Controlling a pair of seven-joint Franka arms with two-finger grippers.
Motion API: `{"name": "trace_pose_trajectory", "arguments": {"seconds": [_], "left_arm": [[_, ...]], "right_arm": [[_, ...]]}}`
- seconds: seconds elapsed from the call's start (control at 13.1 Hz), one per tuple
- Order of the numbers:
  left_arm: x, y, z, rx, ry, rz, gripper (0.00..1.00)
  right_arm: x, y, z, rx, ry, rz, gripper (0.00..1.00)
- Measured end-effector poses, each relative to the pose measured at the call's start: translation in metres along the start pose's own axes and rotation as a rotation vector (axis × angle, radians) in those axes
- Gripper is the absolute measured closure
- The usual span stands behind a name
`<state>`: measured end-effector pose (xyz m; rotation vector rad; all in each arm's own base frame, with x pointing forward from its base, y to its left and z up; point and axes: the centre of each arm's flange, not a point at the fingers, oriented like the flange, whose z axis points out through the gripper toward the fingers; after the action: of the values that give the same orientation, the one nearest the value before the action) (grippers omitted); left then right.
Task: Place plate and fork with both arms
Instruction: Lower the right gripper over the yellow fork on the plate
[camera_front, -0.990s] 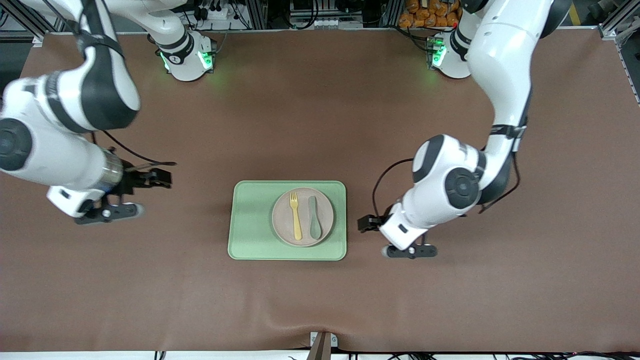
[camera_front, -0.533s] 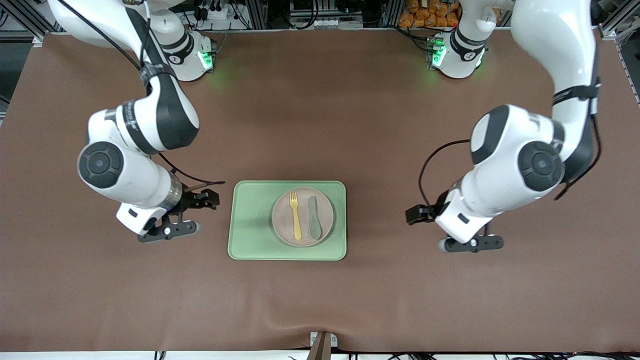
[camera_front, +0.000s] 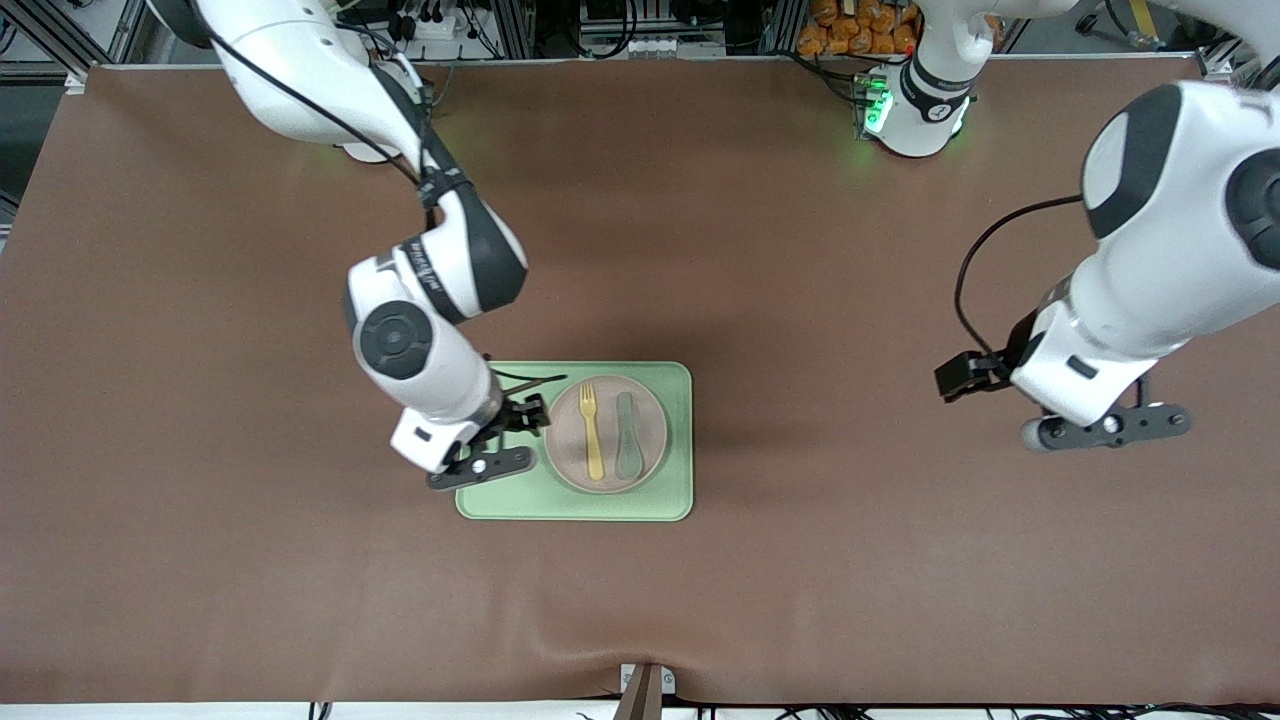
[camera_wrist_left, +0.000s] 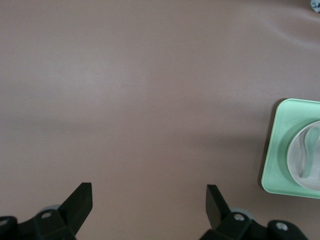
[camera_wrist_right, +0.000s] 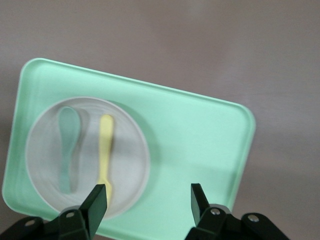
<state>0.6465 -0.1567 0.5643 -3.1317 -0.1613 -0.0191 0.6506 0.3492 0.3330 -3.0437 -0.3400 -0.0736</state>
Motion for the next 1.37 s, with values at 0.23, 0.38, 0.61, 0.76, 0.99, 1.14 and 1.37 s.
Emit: {"name": "trace_pose_trajectory", "arguments": {"seconds": [0.23,0.38,0.61,0.76,0.99,1.14,1.37], "left_arm": [[-0.014,-0.018,-0.015,0.01,-0.003,-0.01,0.0],[-0.024,-0.036,-0.024,0.015,-0.003,-0.004,0.0],[-0.036,-0.067,-0.034,0.019,-0.002,0.0,0.0],[-0.045,-0.08,-0.039,0.023,-0.003,0.004,0.0],[-0.054,-0.081,-0.048,0.024,0.008,0.003,0.0],[-0.056,-0.083,-0.053,0.023,0.019,0.0,0.0],[-0.059,-0.084,-0.06,0.023,0.023,-0.001,0.0]], "right_arm": [[-0.008,-0.026,0.031,-0.006,-0.019,-0.014,0.32],[-0.011,-0.037,0.049,-0.009,-0.022,-0.016,0.33],[-0.012,-0.053,0.074,0.004,0.033,-0.009,0.33],[-0.016,-0.06,0.096,-0.008,0.031,-0.022,0.4],[-0.017,-0.06,0.103,-0.021,0.027,-0.029,0.42],[-0.02,-0.063,0.106,-0.026,0.02,-0.036,0.44],[-0.028,-0.065,0.119,-0.047,0.0,-0.054,0.46]]}}
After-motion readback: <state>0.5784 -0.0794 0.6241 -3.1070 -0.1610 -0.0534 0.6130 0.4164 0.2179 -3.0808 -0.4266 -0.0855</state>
